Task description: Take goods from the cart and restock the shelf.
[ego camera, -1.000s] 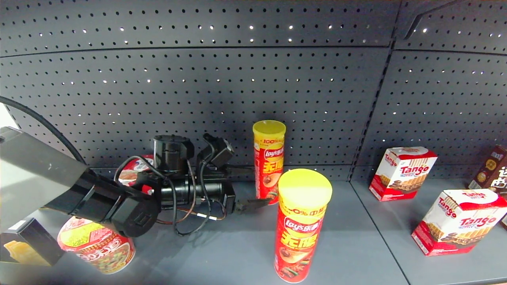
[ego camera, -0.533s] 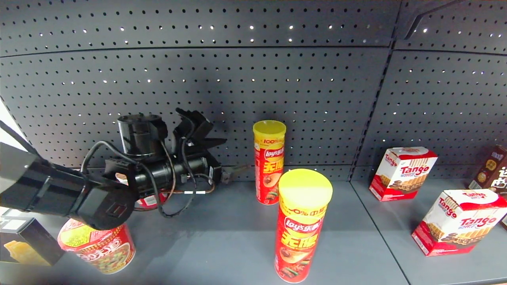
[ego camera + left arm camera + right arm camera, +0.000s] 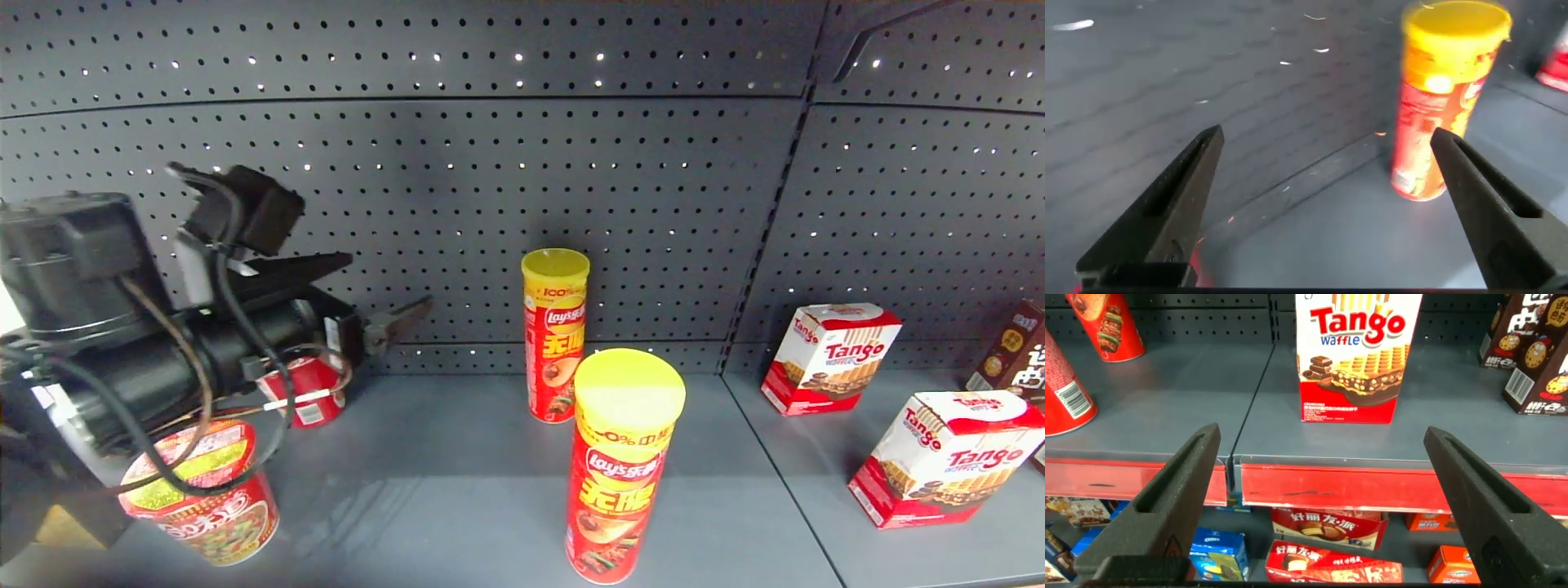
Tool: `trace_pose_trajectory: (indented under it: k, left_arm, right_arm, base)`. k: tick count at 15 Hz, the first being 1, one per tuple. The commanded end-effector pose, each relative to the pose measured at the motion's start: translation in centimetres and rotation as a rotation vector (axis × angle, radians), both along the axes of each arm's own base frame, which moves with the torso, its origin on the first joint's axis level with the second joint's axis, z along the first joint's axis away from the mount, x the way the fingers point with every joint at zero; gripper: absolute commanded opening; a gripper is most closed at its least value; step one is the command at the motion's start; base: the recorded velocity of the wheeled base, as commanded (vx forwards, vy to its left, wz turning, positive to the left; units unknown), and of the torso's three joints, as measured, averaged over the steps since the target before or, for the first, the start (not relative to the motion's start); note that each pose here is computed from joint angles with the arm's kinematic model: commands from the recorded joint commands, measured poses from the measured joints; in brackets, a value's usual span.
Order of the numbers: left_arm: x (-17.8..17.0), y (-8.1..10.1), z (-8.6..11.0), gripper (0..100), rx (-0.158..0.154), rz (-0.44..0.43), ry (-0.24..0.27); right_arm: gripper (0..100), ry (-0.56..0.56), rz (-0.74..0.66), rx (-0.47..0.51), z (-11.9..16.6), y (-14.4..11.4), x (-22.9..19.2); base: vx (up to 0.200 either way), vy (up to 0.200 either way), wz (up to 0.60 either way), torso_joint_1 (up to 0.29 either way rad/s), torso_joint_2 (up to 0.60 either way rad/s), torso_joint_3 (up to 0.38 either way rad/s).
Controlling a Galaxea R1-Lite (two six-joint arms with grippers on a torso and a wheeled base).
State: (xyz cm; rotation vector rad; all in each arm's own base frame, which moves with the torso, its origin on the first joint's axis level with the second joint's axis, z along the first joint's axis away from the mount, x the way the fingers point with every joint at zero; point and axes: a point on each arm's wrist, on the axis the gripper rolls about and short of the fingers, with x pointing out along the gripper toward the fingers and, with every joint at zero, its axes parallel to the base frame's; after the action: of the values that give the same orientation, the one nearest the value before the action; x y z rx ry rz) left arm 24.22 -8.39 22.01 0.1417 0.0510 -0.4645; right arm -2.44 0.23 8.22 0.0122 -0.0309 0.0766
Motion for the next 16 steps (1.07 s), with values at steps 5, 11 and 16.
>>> trace_pose_trajectory:
  k: [5,11,16]
  left_arm:
    - [-16.0,7.4,-2.4,100,-0.093,0.369,-0.007]
    - [-25.3,8.8,-13.6,100,-0.107,0.572,0.026]
    - [-26.0,8.9,-13.8,100,-0.168,0.600,-0.019]
  right_arm:
    - [100,-0.001,0.000,0.000,0.0,0.0,0.0]
    - [100,-0.001,0.000,0.000,0.0,0.0,0.0]
    - [100,-0.001,0.000,0.000,0.0,0.0,0.0]
  base:
    - [0.000,0.000,0.00,0.000,0.00,0.000]
    - [0.000,0.000,0.00,0.000,0.00,0.000]
    - [0.000,0.000,0.00,0.000,0.00,0.000]
